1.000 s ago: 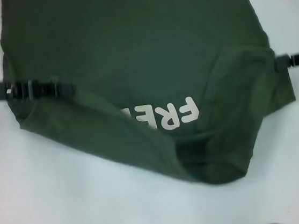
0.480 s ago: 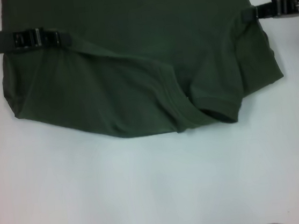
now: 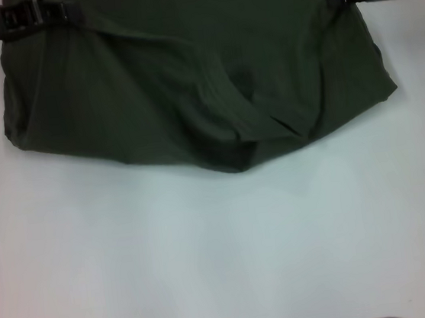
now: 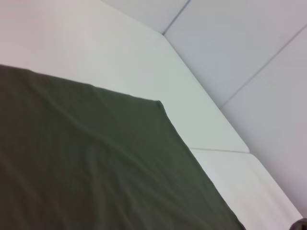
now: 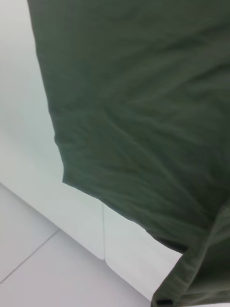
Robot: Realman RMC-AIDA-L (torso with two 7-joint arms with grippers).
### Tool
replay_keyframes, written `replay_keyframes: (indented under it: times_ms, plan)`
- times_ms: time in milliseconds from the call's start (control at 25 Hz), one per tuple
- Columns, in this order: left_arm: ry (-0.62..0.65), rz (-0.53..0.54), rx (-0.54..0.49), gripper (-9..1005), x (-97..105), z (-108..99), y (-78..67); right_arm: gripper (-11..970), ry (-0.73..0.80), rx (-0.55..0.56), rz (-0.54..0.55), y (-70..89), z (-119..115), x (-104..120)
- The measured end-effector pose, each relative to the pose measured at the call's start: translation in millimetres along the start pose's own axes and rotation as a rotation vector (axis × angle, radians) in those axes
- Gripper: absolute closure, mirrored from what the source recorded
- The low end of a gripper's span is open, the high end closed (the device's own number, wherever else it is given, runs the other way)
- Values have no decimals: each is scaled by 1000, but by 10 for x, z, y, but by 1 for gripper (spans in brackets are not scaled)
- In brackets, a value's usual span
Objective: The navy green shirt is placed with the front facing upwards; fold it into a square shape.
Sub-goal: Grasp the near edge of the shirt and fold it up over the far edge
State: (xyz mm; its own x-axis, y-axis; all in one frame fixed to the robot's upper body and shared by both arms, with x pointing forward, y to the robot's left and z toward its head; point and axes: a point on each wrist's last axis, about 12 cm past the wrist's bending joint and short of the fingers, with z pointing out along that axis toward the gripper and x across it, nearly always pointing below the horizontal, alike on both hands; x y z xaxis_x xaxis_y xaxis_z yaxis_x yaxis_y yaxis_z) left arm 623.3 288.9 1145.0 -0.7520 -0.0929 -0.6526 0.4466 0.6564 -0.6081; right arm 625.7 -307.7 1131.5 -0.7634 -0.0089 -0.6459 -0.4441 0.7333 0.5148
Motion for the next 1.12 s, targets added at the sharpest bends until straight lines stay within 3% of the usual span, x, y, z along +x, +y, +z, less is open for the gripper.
replay_keyframes:
  times_ms: [480,1120]
  plan:
    - [-61,-6,-69,943,-136,-18,60,863,-22,42,-37,56,38,-272]
    - [-145,-19,-163,934,-216,-6,168,851,-52,142,-91,73,179,-462]
